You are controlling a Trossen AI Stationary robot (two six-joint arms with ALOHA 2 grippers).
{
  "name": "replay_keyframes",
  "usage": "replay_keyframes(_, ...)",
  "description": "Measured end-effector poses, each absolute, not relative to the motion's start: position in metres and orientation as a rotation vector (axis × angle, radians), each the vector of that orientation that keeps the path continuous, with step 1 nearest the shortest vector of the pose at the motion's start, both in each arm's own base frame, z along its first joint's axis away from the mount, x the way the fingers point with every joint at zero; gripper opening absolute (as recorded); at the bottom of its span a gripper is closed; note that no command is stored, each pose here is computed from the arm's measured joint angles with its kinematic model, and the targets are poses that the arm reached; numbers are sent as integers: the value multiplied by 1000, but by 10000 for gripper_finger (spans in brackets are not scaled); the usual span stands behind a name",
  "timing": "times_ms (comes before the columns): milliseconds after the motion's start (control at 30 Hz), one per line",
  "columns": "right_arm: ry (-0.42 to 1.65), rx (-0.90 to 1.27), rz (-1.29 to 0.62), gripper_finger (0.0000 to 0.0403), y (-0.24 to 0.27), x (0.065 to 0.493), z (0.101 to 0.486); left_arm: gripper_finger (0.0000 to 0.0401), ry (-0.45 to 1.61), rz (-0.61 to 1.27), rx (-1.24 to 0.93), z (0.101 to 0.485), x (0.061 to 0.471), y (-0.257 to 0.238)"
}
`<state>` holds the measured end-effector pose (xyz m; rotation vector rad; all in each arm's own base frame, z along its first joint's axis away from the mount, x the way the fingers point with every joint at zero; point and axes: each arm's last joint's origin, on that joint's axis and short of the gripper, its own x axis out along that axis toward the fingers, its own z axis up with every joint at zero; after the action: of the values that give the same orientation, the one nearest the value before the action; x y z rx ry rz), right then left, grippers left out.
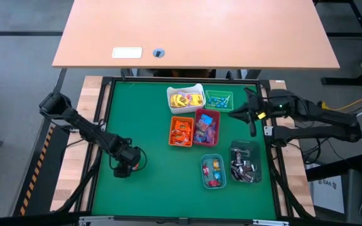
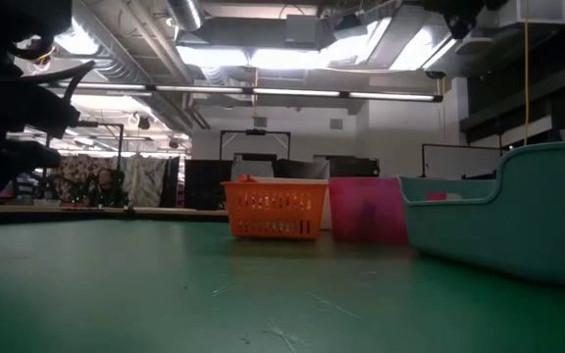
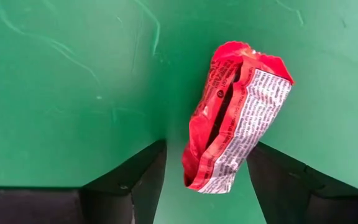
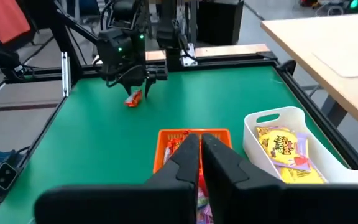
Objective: Sort candy
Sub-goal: Put the orange candy into the orange basket
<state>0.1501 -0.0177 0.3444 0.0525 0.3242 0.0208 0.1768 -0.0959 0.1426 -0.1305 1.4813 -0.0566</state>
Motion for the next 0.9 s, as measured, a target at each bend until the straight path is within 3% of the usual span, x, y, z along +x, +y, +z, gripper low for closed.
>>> replay_keyframes(500,183,74,2,21,-9,91,277,167,1424,-37,-54,139,173,-101)
replay_keyframes(900,84,68,4,21,-6,68,232,120,1400,-38,-58,139,175,-102)
